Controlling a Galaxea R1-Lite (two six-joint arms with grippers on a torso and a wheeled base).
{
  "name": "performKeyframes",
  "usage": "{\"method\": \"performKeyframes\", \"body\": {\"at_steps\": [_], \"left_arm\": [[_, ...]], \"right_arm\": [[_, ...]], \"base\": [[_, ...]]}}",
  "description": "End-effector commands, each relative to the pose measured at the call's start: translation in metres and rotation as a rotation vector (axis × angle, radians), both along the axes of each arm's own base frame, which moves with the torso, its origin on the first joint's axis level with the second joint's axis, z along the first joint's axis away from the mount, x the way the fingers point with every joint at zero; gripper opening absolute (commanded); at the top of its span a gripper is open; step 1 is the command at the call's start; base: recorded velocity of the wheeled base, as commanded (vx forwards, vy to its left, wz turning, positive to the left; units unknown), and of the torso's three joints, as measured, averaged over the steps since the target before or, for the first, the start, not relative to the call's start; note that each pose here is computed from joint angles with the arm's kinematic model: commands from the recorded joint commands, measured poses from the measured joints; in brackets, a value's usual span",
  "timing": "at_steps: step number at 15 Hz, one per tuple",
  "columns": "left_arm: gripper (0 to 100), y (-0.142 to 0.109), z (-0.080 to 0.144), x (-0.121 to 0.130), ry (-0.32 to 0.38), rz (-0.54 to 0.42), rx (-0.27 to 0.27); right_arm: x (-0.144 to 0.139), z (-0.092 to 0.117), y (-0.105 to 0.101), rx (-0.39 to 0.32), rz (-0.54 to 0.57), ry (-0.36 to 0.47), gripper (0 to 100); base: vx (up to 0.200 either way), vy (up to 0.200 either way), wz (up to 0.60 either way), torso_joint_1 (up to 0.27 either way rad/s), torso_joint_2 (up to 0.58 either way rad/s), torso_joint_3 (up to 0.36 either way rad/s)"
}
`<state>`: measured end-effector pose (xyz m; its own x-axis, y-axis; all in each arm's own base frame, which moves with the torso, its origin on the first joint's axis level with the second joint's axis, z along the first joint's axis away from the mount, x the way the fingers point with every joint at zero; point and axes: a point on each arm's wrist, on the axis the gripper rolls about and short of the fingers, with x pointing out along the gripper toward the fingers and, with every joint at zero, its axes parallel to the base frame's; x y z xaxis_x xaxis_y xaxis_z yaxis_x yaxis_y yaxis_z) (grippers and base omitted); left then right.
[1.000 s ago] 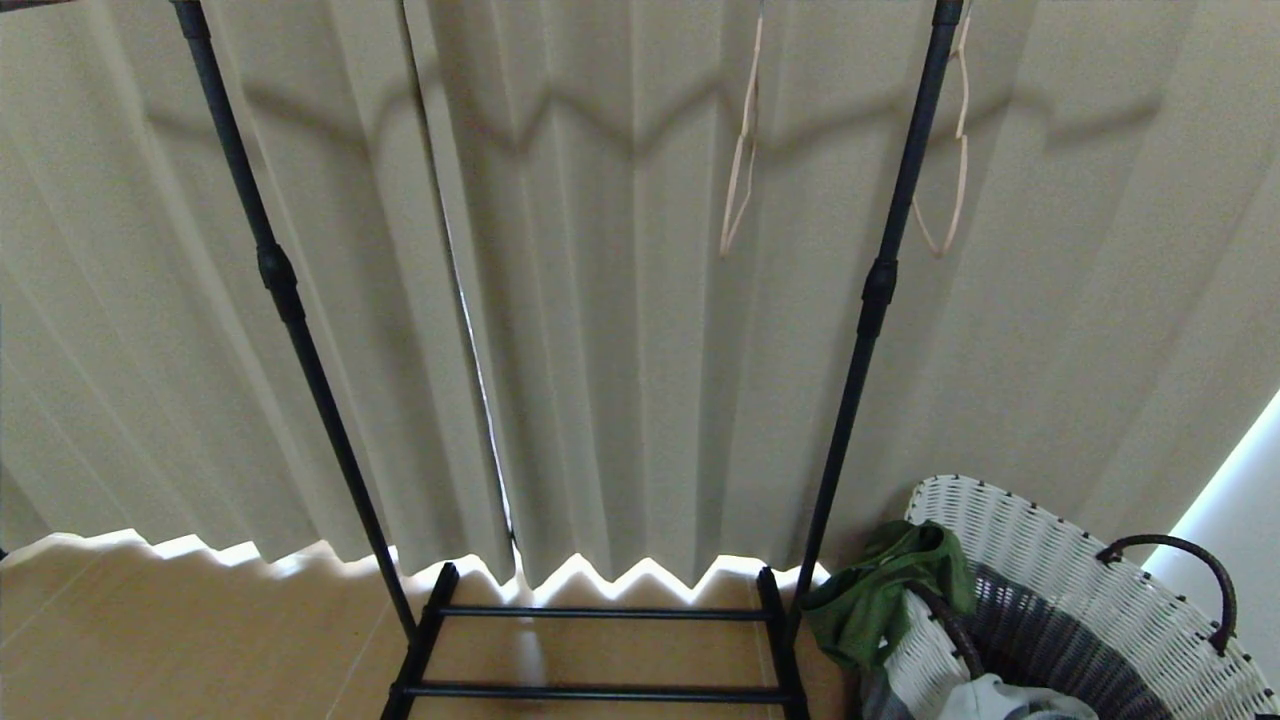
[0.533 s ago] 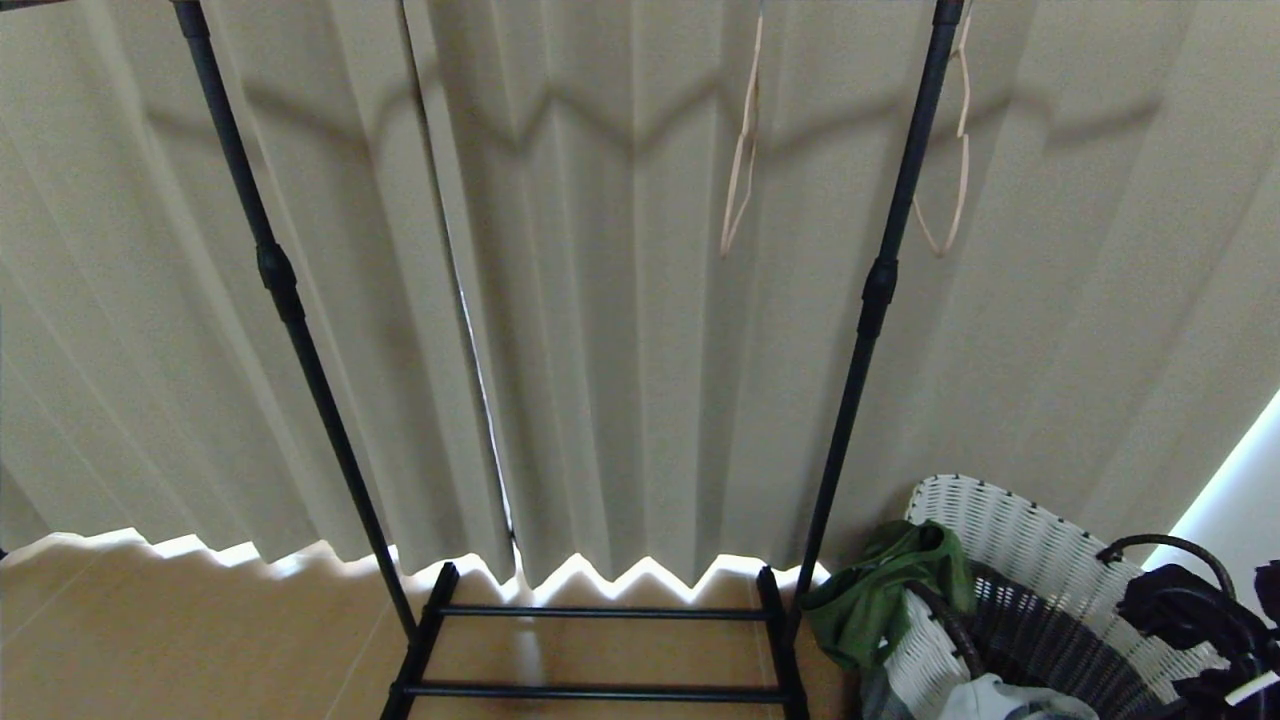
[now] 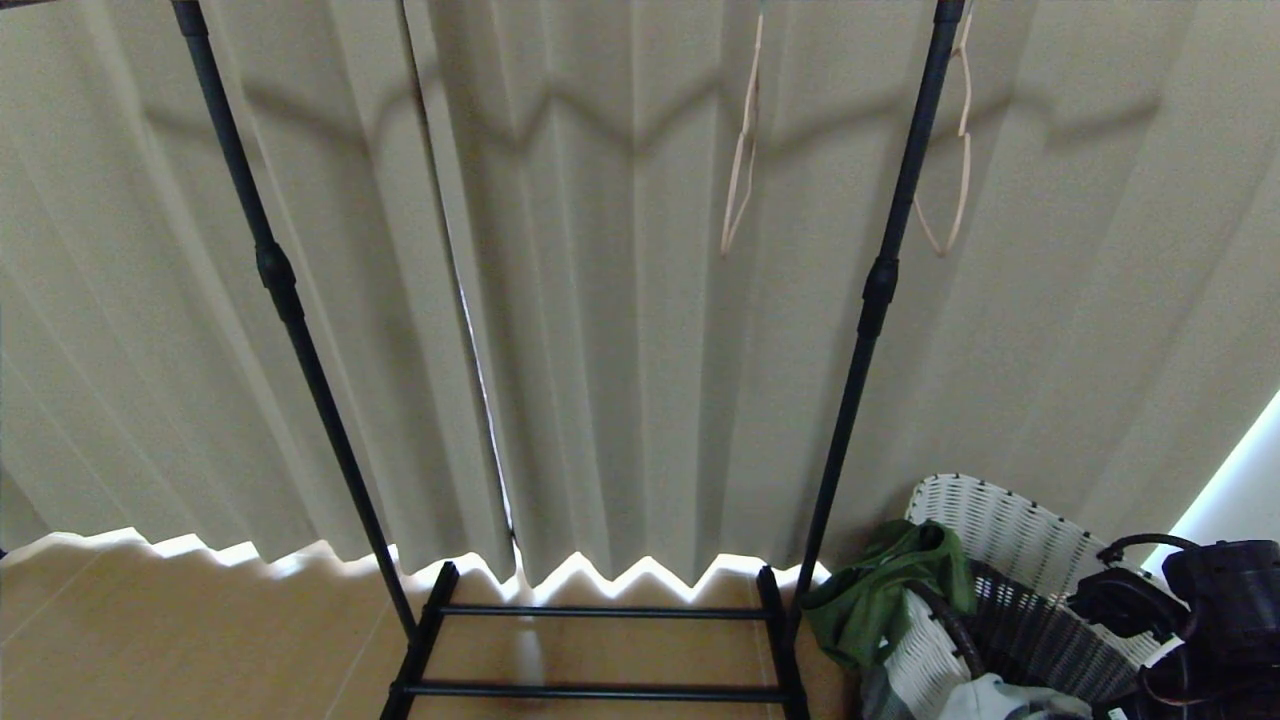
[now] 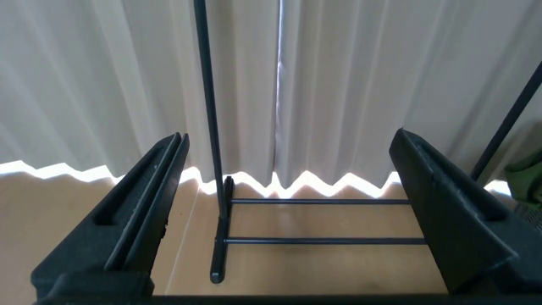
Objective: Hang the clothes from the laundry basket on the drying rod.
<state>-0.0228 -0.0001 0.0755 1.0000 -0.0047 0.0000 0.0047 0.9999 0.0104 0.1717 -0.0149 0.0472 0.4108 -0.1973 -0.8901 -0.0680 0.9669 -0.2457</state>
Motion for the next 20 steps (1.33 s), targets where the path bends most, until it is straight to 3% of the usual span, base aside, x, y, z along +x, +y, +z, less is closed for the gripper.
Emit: {"method": "performKeyframes", "body": {"at_steps": [1, 6, 7, 12, 14, 16, 18, 19, 20], "left_arm": [[100, 0.0, 0.0, 0.0, 0.0, 0.0, 0.0], [100, 0.0, 0.0, 0.0, 0.0, 0.0, 0.0], [100, 0.0, 0.0, 0.0, 0.0, 0.0, -0.001], [100, 0.0, 0.0, 0.0, 0.0, 0.0, -0.001], [100, 0.0, 0.0, 0.0, 0.0, -0.001, 0.0], [100, 0.0, 0.0, 0.0, 0.0, -0.003, 0.003], [100, 0.0, 0.0, 0.0, 0.0, -0.003, 0.003], [100, 0.0, 0.0, 0.0, 0.0, -0.003, 0.002], [100, 0.0, 0.0, 0.0, 0.0, -0.001, 0.0]], "right_arm": [[0.003, -0.008, -0.004, 0.002, -0.02, 0.041, 100], [0.002, -0.009, -0.004, 0.005, -0.022, 0.047, 100], [0.001, -0.009, -0.003, 0.004, -0.017, 0.051, 0], [-0.001, -0.007, -0.002, 0.004, -0.013, 0.0, 0], [-0.009, -0.002, -0.001, 0.005, -0.011, -0.075, 0], [-0.022, 0.018, 0.001, 0.029, 0.011, -0.288, 0], [-0.036, 0.038, 0.003, 0.062, 0.053, -0.429, 0], [-0.045, 0.056, 0.005, 0.09, 0.097, -0.56, 0], [-0.048, 0.063, 0.006, 0.105, 0.121, -0.613, 0]], "base": [[0.0, 0.0, 0.0, 0.0, 0.0, 0.0], [0.0, 0.0, 0.0, 0.0, 0.0, 0.0], [0.0, 0.0, 0.0, 0.0, 0.0, 0.0], [0.0, 0.0, 0.0, 0.0, 0.0, 0.0], [0.0, 0.0, 0.0, 0.0, 0.0, 0.0], [0.0, 0.0, 0.0, 0.0, 0.0, 0.0], [0.0, 0.0, 0.0, 0.0, 0.0, 0.0], [0.0, 0.0, 0.0, 0.0, 0.0, 0.0], [0.0, 0.0, 0.0, 0.0, 0.0, 0.0]]}}
